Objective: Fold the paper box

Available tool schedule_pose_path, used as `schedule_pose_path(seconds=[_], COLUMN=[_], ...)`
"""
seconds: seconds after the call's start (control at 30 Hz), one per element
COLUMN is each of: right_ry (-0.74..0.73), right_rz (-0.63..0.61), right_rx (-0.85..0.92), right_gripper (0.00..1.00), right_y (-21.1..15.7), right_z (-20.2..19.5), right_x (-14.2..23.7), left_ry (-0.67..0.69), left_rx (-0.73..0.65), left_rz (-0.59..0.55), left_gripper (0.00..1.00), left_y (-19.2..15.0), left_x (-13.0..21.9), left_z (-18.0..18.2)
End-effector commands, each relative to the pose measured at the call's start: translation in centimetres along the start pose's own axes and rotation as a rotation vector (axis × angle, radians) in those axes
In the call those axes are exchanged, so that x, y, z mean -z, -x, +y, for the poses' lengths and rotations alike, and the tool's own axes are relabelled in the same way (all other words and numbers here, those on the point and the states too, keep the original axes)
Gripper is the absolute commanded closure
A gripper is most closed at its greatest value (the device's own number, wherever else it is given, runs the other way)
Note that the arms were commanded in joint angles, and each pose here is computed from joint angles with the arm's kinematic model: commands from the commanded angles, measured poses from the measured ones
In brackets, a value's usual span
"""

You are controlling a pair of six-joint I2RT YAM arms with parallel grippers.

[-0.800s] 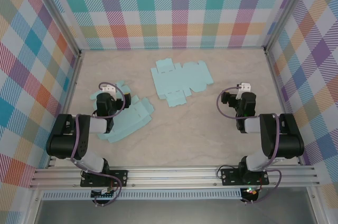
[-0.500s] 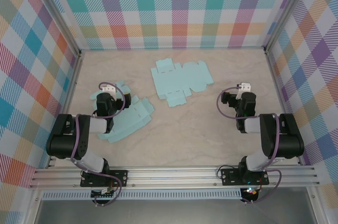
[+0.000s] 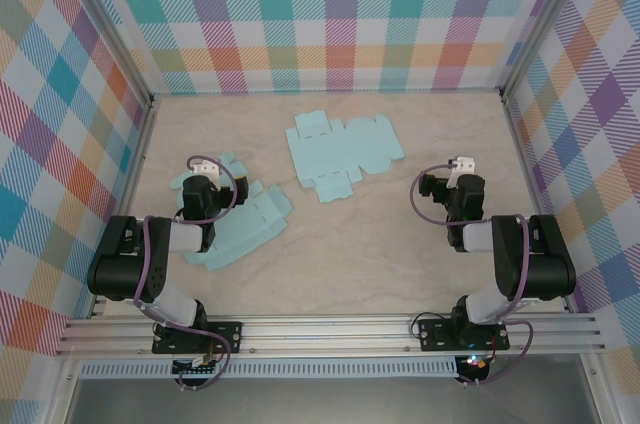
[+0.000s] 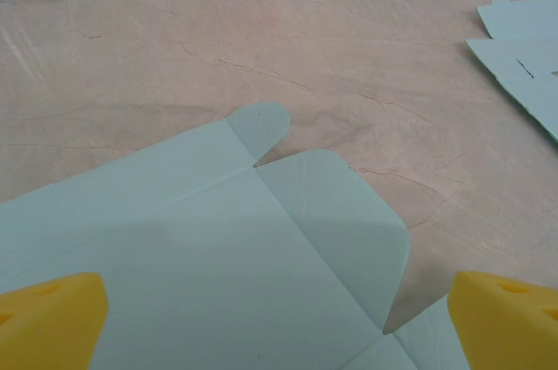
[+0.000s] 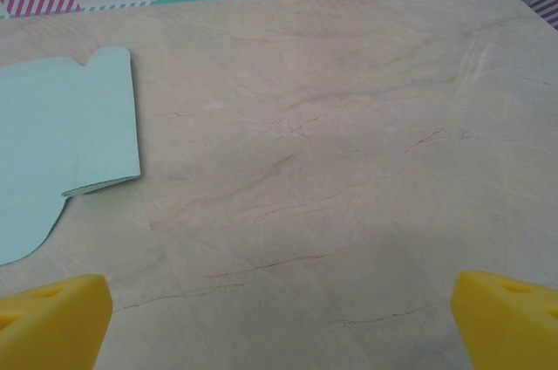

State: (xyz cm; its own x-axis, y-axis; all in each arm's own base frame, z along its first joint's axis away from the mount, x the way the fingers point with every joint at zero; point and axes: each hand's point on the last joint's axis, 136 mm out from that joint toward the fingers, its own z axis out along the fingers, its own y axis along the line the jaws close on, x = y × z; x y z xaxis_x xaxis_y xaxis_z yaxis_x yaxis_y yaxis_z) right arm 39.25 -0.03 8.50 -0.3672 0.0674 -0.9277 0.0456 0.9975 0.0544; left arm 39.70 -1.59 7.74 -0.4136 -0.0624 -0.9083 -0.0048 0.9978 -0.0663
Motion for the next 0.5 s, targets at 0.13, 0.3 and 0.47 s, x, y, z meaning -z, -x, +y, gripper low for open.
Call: schedule_pose_path(seconds=[0.13, 0.3, 0.47], right_ry=[0.020, -0.012, 0.009], right_rz=[-0.028, -0.039, -0.044], right_rx=[-0.010, -0.026, -0.016], right_gripper=[0.00, 0.00, 0.00], right_y=[0.8, 1.3, 1.4], right_z=[0.4, -0.1, 0.2], right_x=[0.1, 0.6, 0.7], left_ry=[-0.008, 0.047, 0.098], left_rx=[0.011, 0.036, 0.080], left_rz=[0.008, -0.036, -0.081], left_gripper=[0.00, 0.00, 0.00], left_y=[1.0, 3.0, 5.8], left_x=[0.1, 1.9, 4.3], left_z=[-0.1, 0.7, 1.5])
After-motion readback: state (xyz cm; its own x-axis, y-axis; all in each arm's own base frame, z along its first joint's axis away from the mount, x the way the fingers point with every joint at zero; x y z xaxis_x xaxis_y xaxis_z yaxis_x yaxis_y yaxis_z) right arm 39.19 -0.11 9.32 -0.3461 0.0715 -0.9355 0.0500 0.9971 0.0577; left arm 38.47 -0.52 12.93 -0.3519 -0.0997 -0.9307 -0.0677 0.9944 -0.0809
